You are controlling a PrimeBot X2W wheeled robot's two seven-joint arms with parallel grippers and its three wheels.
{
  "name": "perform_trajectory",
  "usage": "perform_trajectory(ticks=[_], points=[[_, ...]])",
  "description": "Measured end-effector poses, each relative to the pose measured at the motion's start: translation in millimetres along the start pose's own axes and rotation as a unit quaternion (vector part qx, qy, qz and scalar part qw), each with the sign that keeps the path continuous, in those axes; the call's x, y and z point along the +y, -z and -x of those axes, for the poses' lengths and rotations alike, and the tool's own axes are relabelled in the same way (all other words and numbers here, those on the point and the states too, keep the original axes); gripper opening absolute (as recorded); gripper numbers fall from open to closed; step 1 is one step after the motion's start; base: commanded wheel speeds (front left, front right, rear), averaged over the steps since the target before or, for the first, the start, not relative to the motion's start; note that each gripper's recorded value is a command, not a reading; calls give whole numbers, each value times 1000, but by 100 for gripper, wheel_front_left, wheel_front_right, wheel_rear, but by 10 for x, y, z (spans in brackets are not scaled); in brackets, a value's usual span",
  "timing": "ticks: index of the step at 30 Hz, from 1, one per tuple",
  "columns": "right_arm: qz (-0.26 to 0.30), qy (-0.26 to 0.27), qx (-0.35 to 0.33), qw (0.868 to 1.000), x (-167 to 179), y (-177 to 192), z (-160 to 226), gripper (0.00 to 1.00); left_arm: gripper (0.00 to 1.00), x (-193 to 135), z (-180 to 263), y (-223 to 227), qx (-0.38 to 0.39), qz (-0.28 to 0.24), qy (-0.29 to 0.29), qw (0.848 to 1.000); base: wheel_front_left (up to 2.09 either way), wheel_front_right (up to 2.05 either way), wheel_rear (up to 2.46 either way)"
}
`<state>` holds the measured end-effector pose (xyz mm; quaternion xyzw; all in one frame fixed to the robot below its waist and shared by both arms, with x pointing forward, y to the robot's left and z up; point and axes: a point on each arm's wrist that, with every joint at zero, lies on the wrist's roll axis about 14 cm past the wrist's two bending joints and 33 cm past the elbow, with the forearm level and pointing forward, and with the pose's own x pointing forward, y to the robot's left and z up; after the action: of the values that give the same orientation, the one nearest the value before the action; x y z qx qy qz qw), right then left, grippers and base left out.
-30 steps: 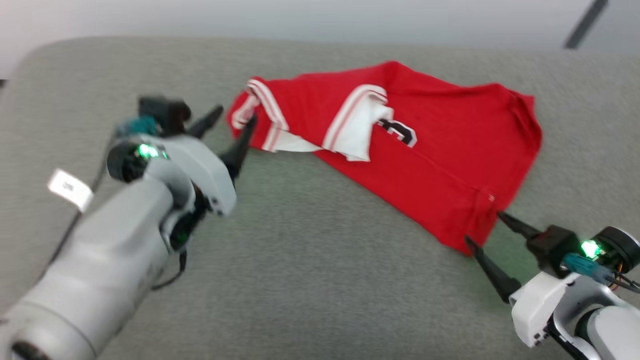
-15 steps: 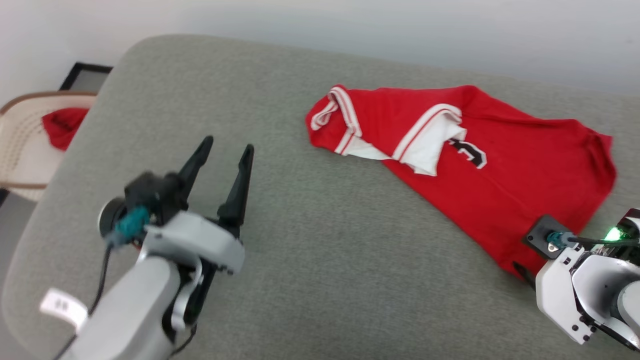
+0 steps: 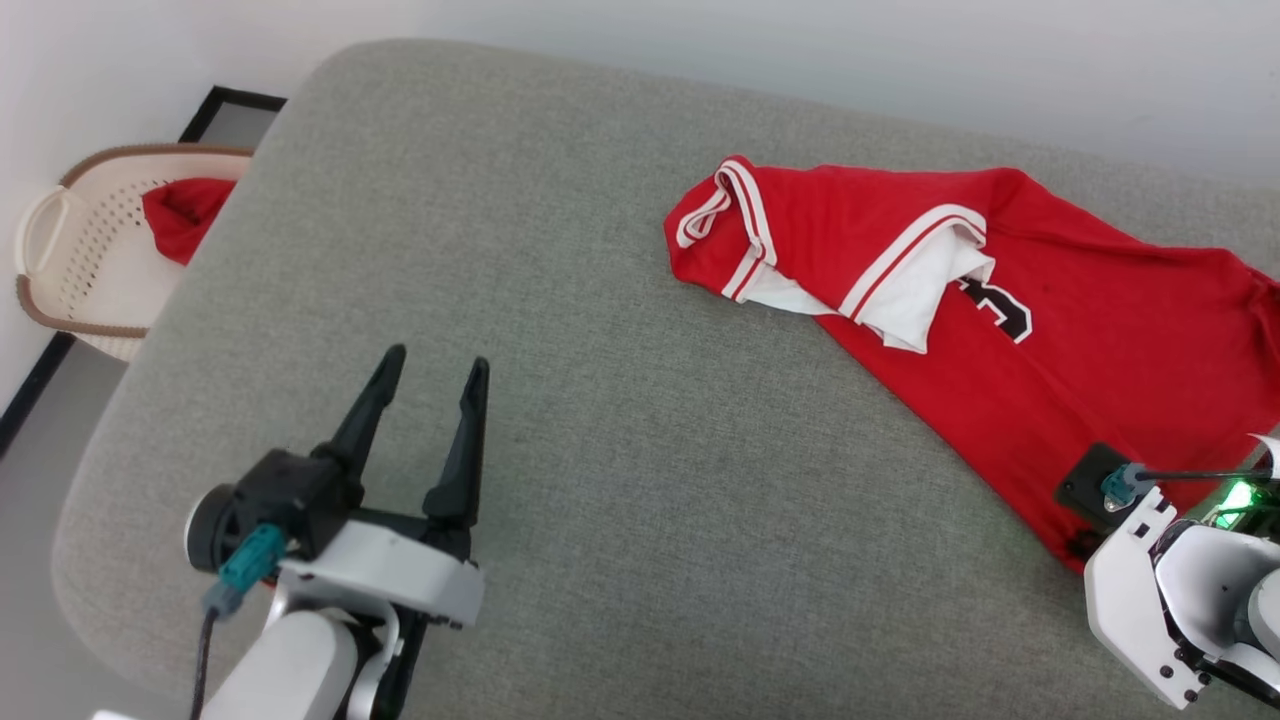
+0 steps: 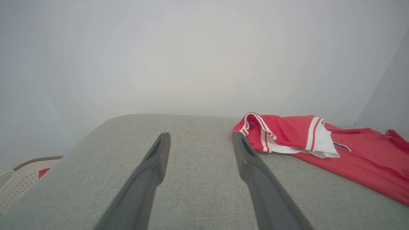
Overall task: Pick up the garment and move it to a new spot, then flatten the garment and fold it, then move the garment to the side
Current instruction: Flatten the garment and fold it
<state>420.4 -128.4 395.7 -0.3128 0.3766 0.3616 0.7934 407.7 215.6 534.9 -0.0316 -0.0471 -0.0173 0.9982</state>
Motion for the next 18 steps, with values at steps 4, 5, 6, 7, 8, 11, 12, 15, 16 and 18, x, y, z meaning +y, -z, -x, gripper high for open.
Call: perform_trajectory(ticks=[4, 5, 6, 7, 8, 11, 12, 15, 16, 18], points=[[-22, -27, -22, 999, 156, -109, 57, 0, 100, 67, 82, -29, -7, 5, -14, 1000, 0, 0, 0], [-29, -42, -35, 998, 260, -173, 75, 0, 100, 84, 102, -46, -10, 8, -19, 1000, 0, 0, 0], [-36, -58, -48, 996, 364, -251, 97, 0, 100, 99, 124, -60, -13, 10, -23, 1000, 0, 0, 0], [-45, -80, -65, 994, 495, -346, 129, 0, 100, 115, 146, -69, -14, 10, -26, 1000, 0, 0, 0], [-58, -101, -82, 990, 618, -439, 161, 0, 100, 125, 170, -76, -16, 11, -28, 999, 0, 0, 0], [-81, -168, -119, 975, 1011, -694, 263, 0, 100, 164, 229, -95, -19, 11, -36, 999, 0, 0, 0], [-83, -187, -131, 970, 1124, -783, 294, 0, 100, 179, 241, -107, -21, 11, -37, 999, 0, 0, 0], [-78, -239, -159, 955, 1450, -1018, 376, 0, 100, 230, 271, -150, -27, 7, -44, 999, 0, 0, 0], [-77, -257, -170, 948, 1569, -1106, 401, 0, 100, 256, 279, -169, -30, 6, -47, 998, 0, 0, 0], [-66, -292, -187, 936, 1811, -1275, 454, 0, 100, 311, 296, -200, -34, 1, -55, 998, 0, 0, 0]])
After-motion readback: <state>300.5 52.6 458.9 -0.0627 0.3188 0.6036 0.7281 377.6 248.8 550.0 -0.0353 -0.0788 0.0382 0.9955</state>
